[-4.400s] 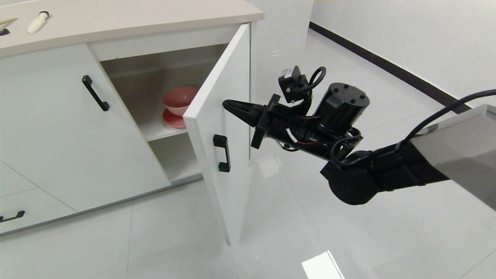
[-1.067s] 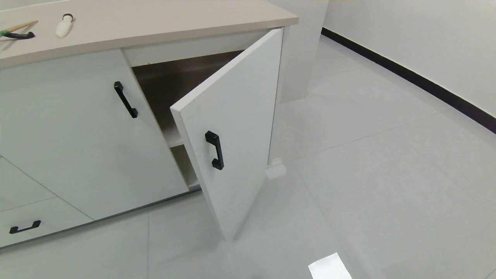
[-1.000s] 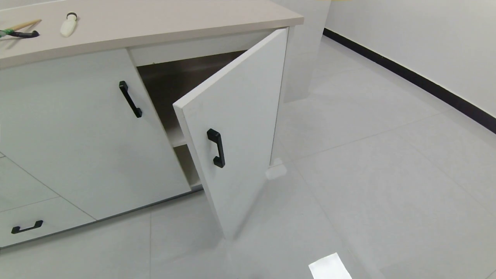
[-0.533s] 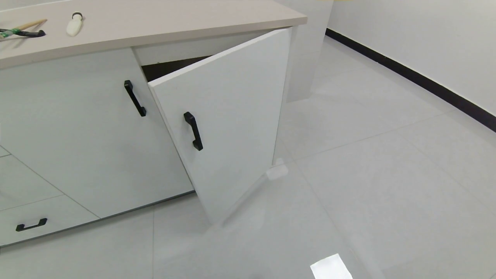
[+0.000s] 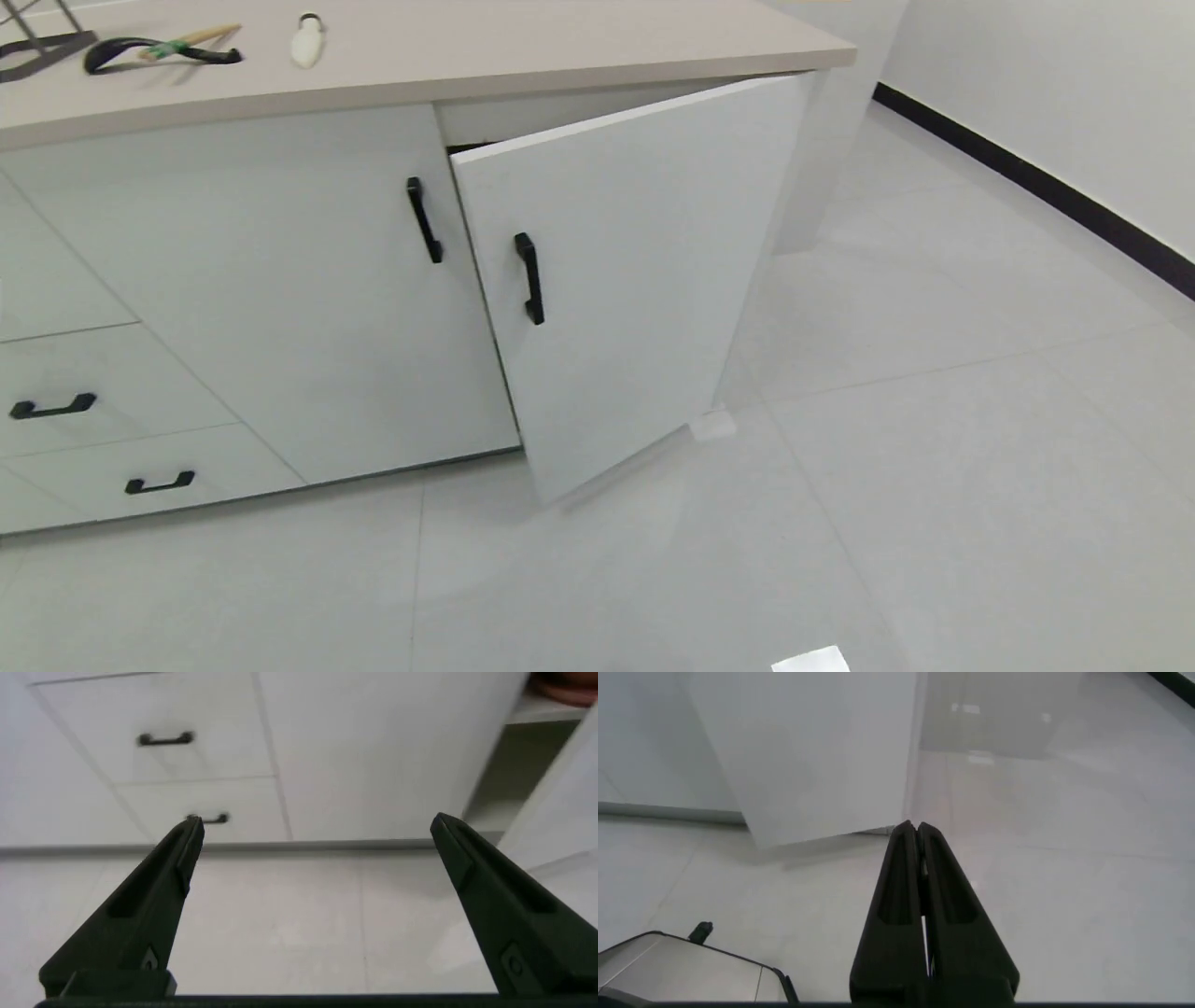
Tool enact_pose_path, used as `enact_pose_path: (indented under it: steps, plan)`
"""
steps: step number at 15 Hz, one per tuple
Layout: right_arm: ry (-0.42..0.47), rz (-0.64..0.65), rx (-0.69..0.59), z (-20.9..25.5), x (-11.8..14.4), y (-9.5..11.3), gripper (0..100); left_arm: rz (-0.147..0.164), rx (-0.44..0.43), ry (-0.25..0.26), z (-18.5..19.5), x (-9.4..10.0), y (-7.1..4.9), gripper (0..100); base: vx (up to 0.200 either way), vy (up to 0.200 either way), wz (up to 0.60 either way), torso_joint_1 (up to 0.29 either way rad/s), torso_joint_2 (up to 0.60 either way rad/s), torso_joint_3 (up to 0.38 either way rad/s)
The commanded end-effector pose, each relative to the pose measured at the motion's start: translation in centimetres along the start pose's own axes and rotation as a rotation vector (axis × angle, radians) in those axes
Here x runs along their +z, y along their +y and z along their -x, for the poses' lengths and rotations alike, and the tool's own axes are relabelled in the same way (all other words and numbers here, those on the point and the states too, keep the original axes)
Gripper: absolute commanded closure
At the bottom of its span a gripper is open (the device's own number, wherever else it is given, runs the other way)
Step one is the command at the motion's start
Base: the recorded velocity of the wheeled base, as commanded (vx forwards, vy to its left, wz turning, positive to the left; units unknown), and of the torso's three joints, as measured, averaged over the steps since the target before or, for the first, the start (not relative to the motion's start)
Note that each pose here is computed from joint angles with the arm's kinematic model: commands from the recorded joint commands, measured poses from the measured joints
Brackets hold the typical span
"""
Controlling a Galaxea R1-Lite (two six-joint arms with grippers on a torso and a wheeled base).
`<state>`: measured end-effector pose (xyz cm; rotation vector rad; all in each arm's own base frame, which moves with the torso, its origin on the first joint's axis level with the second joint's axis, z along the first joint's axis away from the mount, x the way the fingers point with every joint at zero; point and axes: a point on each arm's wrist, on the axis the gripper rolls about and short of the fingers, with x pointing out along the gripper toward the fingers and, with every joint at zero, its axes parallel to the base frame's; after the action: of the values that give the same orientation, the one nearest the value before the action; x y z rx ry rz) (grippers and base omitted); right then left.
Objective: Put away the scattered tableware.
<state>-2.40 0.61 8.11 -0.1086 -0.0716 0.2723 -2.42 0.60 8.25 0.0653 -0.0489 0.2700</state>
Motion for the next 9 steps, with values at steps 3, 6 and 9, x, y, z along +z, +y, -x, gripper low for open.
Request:
enact_pose_path:
  steps: [3,6,9]
  plan:
    - [0.001,-0.005,0.002,-0.02,0.01,0.0,100,0.0,0.0,-0.001,0.0,0.01,0.0,0,0.0,0.0,0.6,0.004,0.0,0.004]
    - [0.0,-0.006,0.001,-0.02,0.02,-0.01,100,0.0,0.0,-0.001,0.0,0.01,0.0,0,0.0,0.0,0.6,0.002,0.0,0.001]
    - [-0.002,-0.01,0.002,-0.01,0.04,-0.01,100,0.0,0.002,-0.001,0.0,0.01,0.01,0,0.0,0.0,0.0,0.0,0.0,0.0]
